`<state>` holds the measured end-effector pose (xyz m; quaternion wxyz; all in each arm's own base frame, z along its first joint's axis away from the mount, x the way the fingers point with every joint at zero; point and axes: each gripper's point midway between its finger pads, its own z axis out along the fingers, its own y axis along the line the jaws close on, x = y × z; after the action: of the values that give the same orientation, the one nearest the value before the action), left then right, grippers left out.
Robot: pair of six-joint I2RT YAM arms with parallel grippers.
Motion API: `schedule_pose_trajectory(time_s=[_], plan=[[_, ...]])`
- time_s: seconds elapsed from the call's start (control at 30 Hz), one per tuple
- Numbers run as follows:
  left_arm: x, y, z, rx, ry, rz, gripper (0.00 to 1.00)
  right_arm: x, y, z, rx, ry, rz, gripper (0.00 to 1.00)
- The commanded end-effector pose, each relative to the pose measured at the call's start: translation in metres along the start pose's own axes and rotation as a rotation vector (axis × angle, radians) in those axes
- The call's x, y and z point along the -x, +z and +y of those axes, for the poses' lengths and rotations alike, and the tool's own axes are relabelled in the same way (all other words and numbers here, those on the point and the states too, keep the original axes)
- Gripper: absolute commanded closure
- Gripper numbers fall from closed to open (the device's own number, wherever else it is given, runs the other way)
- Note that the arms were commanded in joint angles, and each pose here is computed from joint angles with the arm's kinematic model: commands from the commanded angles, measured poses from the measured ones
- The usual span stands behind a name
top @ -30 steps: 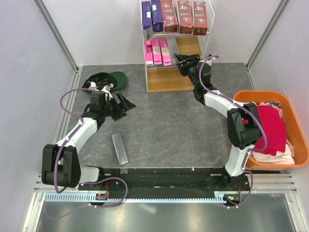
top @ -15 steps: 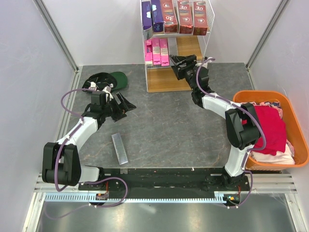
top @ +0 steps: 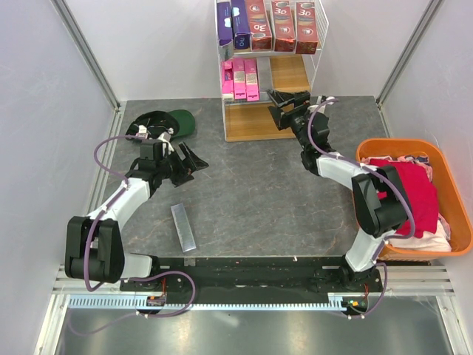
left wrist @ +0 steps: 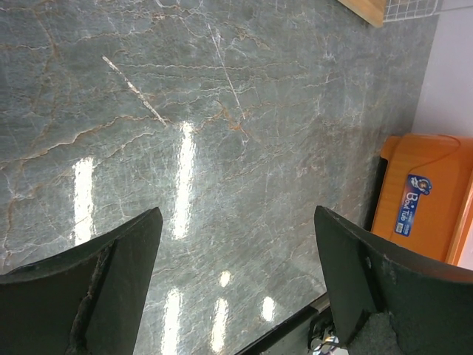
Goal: Place and organize the toothpastes onto the shelf
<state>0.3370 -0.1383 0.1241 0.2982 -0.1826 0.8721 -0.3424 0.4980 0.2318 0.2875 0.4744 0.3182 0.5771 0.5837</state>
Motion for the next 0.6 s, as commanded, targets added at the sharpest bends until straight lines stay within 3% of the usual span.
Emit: schedule_pose_trajectory(time_s=[0.0,0.33,0.57], plan=[[0.016,-0.013,-0.017,-0.007,0.091,-0.046,0.10,0.007,-0.021,0.059,0.147,-0.015,0.001,0.05],[0.023,-0.041,-0.007,0.190,0.183,-0.056,0.09,-0.004,-0.056,0.032,0.090,-0.031,0.046,0.02],[0.006,-0.038,0.002,0.297,0.248,0.077,0.09,-0.008,-0.076,0.003,0.047,0.004,0.079,0.02]])
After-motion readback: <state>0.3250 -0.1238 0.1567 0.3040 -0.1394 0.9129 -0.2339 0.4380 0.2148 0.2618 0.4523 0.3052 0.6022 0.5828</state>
